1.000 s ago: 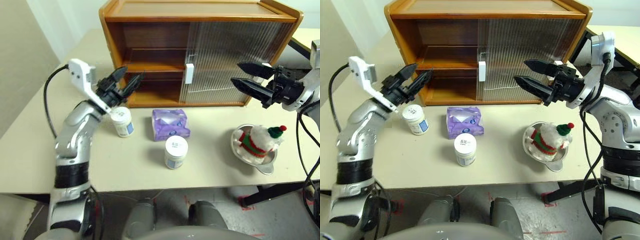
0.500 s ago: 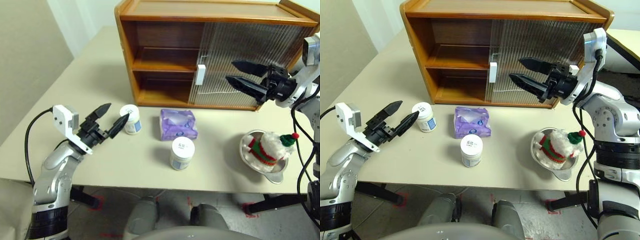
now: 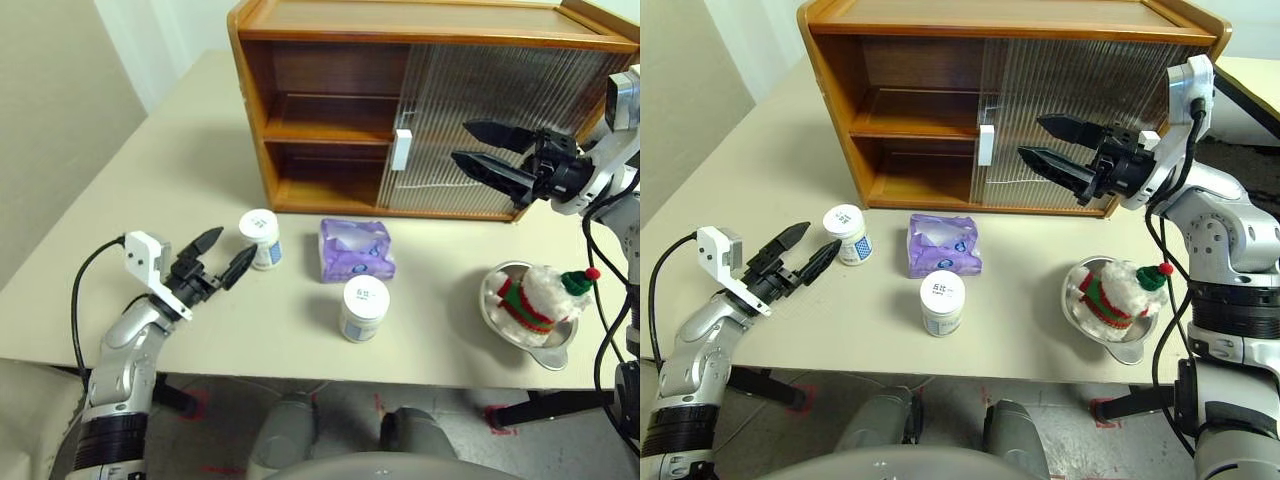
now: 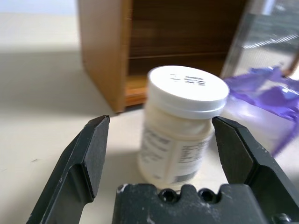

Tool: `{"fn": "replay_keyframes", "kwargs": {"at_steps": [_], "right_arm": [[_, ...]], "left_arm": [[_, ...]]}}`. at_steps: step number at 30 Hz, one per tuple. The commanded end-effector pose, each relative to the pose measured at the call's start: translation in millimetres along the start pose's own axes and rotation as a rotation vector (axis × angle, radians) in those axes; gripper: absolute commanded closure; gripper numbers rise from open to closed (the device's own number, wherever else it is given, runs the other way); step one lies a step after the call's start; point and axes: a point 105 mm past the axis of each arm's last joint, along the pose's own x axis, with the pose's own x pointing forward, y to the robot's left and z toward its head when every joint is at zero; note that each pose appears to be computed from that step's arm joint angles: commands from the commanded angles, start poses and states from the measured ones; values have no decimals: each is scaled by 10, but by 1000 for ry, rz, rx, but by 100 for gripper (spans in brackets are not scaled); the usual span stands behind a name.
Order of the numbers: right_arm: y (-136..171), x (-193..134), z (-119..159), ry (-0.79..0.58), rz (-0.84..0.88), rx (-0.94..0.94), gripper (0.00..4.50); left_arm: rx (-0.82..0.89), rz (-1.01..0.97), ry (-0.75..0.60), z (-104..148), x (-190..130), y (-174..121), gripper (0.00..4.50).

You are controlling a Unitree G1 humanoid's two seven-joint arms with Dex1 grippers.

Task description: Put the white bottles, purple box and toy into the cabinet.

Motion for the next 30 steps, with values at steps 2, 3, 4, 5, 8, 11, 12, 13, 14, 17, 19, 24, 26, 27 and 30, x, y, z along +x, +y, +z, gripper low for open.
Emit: {"fn": "replay_keyframes", "kwargs": {"at_steps": [2,3,4,5,8,11,12,13,14,17,19,24,26,27,30], "right_arm": [[9,-26,46,4,-6,-22,0],[11,-27,46,4,-7,-23,0],[12,-27,49,3,-8,-23,0],[14,-27,51,2,-9,-24,0],[12,-35,61,0,-12,-27,0],[12,-44,66,0,-16,-29,0],[14,-46,67,0,-16,-29,0],[15,-48,69,1,-17,-30,0],[17,-50,71,1,-18,-31,0],[20,-56,76,0,-20,-32,0],[23,-59,77,1,-21,-33,0],[26,-71,84,2,-26,-34,0],[27,-76,82,3,-28,-34,0],[28,-79,82,4,-29,-33,0],[29,-86,78,5,-31,-33,0]], "left_arm": [[30,-59,26,-53,36,-72,6],[34,-61,28,-59,42,-71,6],[36,-60,30,-64,57,-62,6],[37,-57,30,-68,72,-50,6],[43,-44,43,-100,91,-4,6],[50,-40,53,-128,92,22,6],[52,-42,56,-136,94,25,6],[53,-44,58,-145,97,28,6],[54,-47,63,-157,100,27,6],[64,-60,78,-200,106,23,6],[68,-67,85,-225,114,22,6],[100,-100,102,-260,142,-7,6],[103,-102,102,-271,152,-13,6],[101,-102,99,-271,160,-15,6],[101,-105,93,-267,177,-21,6]]}}
